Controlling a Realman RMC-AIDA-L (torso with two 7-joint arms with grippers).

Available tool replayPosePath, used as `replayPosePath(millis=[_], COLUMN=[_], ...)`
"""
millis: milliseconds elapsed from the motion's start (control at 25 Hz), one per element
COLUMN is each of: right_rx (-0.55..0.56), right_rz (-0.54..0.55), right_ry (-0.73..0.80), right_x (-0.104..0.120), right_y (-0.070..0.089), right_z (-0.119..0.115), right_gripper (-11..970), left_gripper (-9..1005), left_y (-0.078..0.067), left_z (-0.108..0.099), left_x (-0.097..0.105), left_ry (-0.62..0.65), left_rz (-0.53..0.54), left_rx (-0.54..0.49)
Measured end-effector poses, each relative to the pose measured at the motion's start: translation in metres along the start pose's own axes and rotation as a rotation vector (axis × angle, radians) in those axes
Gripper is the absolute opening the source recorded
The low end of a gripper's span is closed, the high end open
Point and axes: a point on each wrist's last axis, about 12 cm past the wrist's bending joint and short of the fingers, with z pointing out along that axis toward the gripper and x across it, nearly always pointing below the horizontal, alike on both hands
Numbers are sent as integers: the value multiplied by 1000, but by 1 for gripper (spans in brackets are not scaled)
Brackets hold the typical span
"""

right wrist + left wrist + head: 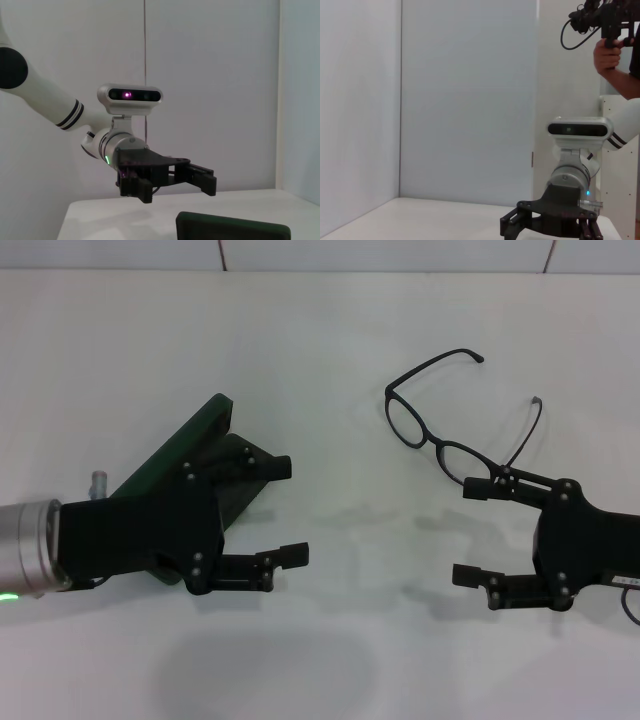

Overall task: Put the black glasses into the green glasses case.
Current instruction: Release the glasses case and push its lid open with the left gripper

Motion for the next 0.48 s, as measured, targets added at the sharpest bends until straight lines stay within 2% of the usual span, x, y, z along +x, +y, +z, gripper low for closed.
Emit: replayPosePath(millis=[320, 480], right_rx=[15, 16], right_rz=[-14, -15], right_ry=[11, 12], right_x=[0, 0], right_y=[-3, -3], right_z=[7, 7], right_gripper=[871, 870], left_gripper=[861, 855], left_y=[1, 8], left_z=[1, -3], left_x=[1, -4], left_ry=[1, -20], left_rz=[6, 5], left_rx=[-11, -62])
